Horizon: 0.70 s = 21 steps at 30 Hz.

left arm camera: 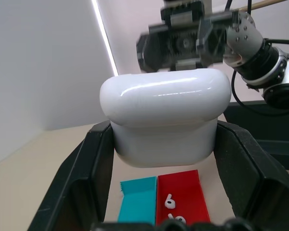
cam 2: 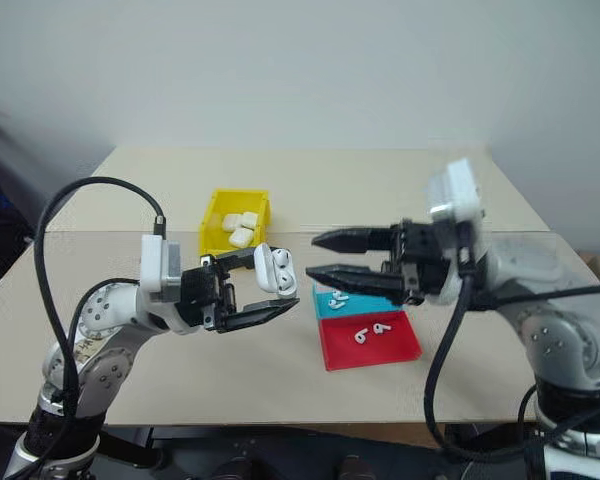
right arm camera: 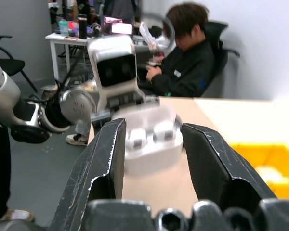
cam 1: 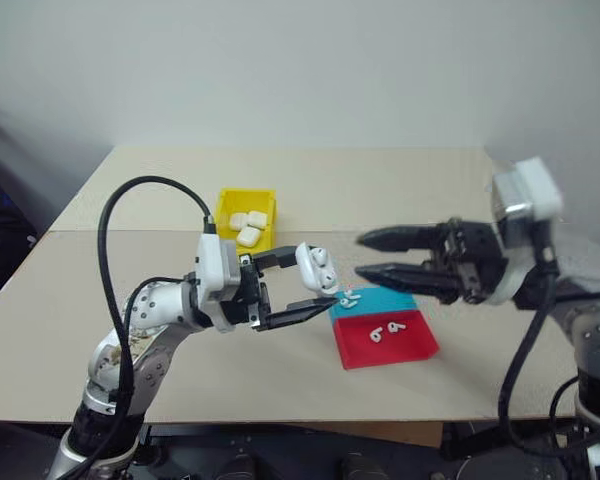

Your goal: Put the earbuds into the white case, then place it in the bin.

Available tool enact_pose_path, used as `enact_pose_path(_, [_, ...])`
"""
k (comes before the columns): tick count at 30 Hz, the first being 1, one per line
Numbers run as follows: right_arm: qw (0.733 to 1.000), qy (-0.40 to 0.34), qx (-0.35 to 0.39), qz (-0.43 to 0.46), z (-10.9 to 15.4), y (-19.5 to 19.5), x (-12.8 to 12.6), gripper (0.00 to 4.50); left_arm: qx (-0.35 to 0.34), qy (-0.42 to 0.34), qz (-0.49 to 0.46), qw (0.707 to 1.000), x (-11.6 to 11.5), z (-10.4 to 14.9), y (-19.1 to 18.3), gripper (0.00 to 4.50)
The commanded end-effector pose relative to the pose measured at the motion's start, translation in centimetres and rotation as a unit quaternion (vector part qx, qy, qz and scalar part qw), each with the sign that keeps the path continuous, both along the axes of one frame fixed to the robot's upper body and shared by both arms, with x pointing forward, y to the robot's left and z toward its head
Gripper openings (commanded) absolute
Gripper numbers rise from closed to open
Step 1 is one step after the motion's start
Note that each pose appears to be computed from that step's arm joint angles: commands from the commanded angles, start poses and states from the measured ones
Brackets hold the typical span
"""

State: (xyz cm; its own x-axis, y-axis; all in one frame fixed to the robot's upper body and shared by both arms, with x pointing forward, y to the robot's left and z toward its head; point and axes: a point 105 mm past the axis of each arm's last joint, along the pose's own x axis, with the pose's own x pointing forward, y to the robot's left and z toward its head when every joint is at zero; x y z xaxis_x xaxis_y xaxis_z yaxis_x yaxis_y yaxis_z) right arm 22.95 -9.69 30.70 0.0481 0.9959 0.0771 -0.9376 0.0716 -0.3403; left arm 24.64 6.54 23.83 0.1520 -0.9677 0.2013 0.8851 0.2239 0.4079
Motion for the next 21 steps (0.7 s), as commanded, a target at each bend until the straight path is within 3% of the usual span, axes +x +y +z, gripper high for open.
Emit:
enact_pose_path(1, [0.999, -0.026, -0.012, 0.028, 2.0, 0.8, -0.2, 1.67, 0.002, -0.024, -0.011, 1.000, 0.0, 0.5, -0.3, 2.79])
enact_pose_path(3, [0.997, -0.041, -0.051, 0.048, 2.2, 1.9, -0.2, 1.03, 0.009, -0.026, -0.016, 0.999, 0.3, 0.3, -0.6, 2.79])
enact_pose_path(4, [0.995, -0.044, -0.069, 0.056, 2.2, 2.4, -0.1, 0.35, 0.011, -0.027, -0.017, 0.999, 0.4, 0.3, -0.8, 2.79])
enact_pose_path(5, [0.993, -0.050, -0.090, 0.061, 2.0, 3.2, 0.3, 0.21, 0.016, -0.029, -0.019, 0.999, 0.7, 0.2, -0.9, 2.79])
enact_pose_path(13, [0.967, -0.116, -0.219, 0.065, 0.1, 6.3, 1.7, 0.16, 0.028, -0.035, -0.014, 0.999, 1.7, 0.1, -2.0, 2.79])
enact_pose_path(21, [0.951, -0.148, -0.265, 0.057, -0.9, 6.4, 2.6, 0.16, 0.026, -0.040, -0.013, 0.999, 1.7, 0.2, -2.0, 2.79])
